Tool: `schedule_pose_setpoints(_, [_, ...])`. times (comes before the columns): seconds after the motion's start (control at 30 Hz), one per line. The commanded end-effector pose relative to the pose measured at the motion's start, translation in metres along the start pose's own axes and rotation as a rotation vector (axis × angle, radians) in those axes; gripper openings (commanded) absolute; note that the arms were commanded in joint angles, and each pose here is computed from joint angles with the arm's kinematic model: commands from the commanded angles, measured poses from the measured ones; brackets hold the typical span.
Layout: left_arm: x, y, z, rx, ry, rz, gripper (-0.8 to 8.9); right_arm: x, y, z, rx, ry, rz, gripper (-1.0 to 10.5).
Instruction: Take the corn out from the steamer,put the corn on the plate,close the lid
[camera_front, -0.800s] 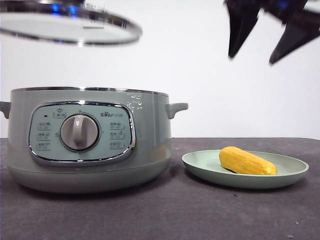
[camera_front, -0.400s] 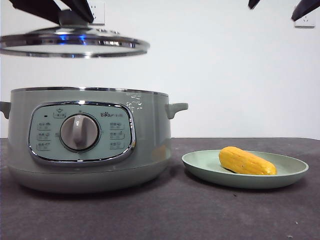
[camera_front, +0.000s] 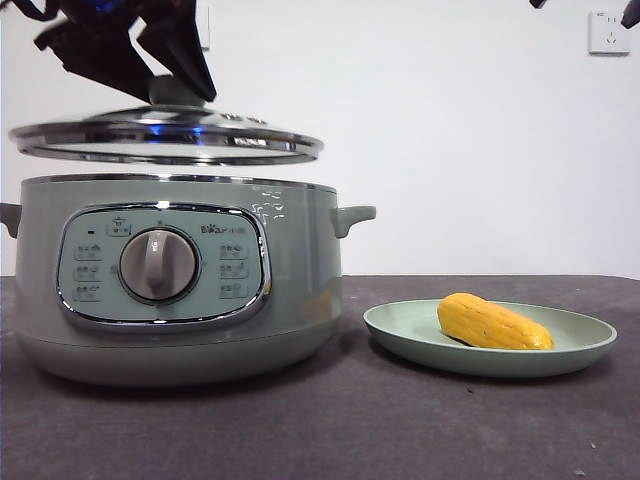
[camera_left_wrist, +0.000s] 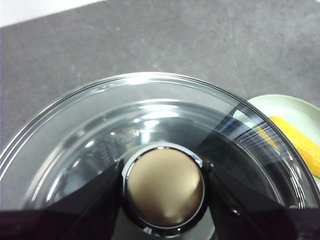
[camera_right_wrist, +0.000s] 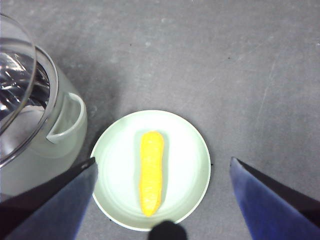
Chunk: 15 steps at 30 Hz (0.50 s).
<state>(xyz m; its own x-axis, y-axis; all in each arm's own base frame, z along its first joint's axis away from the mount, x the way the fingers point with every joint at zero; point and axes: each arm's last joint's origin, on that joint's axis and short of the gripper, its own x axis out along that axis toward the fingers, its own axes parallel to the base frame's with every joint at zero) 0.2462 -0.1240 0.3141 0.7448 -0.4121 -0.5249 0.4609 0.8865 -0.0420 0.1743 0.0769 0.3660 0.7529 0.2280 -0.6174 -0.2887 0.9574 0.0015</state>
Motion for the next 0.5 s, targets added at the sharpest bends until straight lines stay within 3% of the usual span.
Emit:
schedule_pose_setpoints(0.03, [0.001, -0.004, 0.005, 0.003, -0.044, -0.007, -0.09, 0.000, 0.000, -0.001, 0.009, 0.002, -0.004, 4.4])
schedule_pose_setpoints(0.5, [0.016, -0.006, -0.008, 0.004, 0.077, -0.008, -0.09, 0.000, 0.000, -0.001, 0.010, 0.001, -0.004, 4.4])
